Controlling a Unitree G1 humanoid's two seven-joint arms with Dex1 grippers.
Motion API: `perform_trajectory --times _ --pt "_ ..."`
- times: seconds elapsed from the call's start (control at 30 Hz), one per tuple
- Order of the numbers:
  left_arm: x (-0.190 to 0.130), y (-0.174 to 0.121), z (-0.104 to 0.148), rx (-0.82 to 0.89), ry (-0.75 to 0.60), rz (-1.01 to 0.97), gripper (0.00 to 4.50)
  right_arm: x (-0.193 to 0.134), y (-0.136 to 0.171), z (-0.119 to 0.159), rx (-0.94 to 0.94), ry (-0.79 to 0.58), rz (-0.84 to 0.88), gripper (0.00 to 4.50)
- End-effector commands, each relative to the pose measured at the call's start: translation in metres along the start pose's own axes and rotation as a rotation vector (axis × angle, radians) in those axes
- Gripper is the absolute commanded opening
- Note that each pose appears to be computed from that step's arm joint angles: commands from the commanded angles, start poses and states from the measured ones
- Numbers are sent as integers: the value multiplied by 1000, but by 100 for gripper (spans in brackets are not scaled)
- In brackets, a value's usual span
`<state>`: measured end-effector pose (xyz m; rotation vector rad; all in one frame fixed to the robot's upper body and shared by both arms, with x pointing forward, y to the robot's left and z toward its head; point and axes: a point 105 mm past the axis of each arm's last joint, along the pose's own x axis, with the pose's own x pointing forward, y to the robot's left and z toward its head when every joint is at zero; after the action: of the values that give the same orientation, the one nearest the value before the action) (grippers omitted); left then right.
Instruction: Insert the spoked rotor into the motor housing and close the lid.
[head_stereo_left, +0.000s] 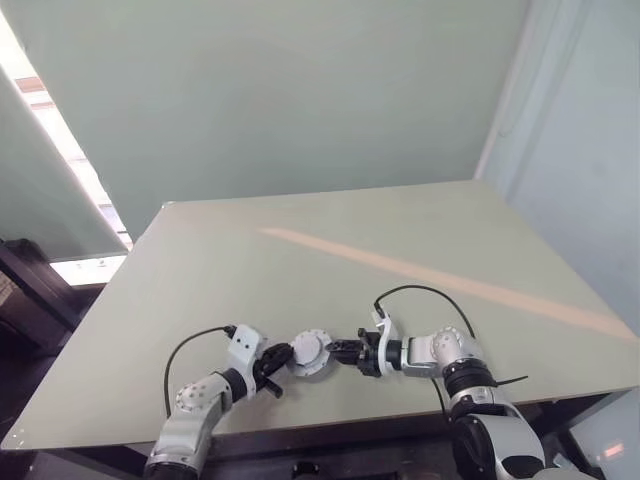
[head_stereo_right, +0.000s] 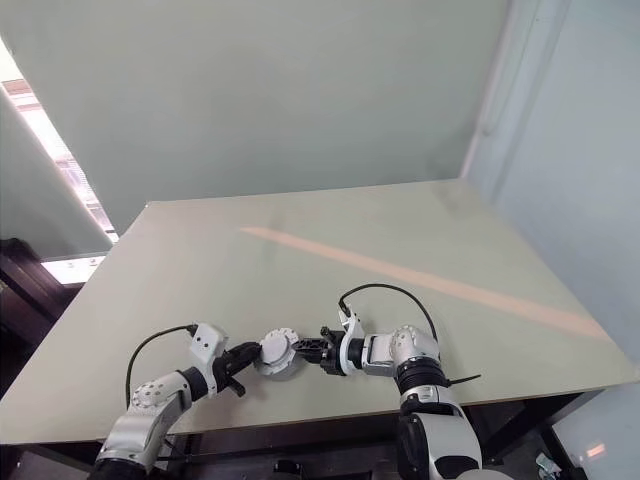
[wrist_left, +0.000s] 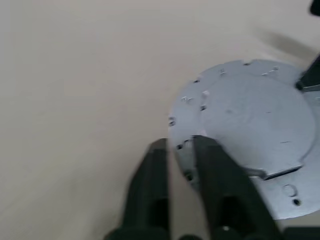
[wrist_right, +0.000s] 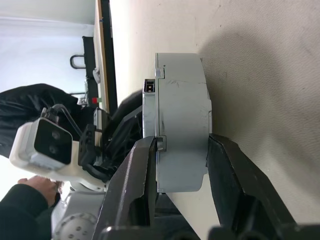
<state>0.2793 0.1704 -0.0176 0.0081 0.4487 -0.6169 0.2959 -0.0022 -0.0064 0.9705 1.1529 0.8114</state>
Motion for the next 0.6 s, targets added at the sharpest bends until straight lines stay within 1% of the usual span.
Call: perform_trajectory --times 0.03,0.07,0.1,0.13,0.27,0.4,0.5,0.6 --pt "4 -18 -21 -86 115 -72 219 6 6 0 -33 8 -6 121" --pt "2 -14 -19 -107 117 -59 244 6 5 0 -34 7 -7 121" --pt "0 -11 -16 -121 111 -46 284 6 5 0 -34 7 -8 121" --pt "-3 -7 -13 -143 104 -28 311 6 5 0 -35 7 -8 121" --pt "-17 13 1 -235 40 47 446 5 4 0 -35 5 -7 121" --pt "-30 28 11 -323 -29 121 450 5 4 0 -31 5 -3 121" --pt "-37 34 17 -442 -107 159 450 5 5 0 -21 3 6 121" --pt "-42 27 24 -607 -179 147 450 7 10 1 9 -18 54 121"
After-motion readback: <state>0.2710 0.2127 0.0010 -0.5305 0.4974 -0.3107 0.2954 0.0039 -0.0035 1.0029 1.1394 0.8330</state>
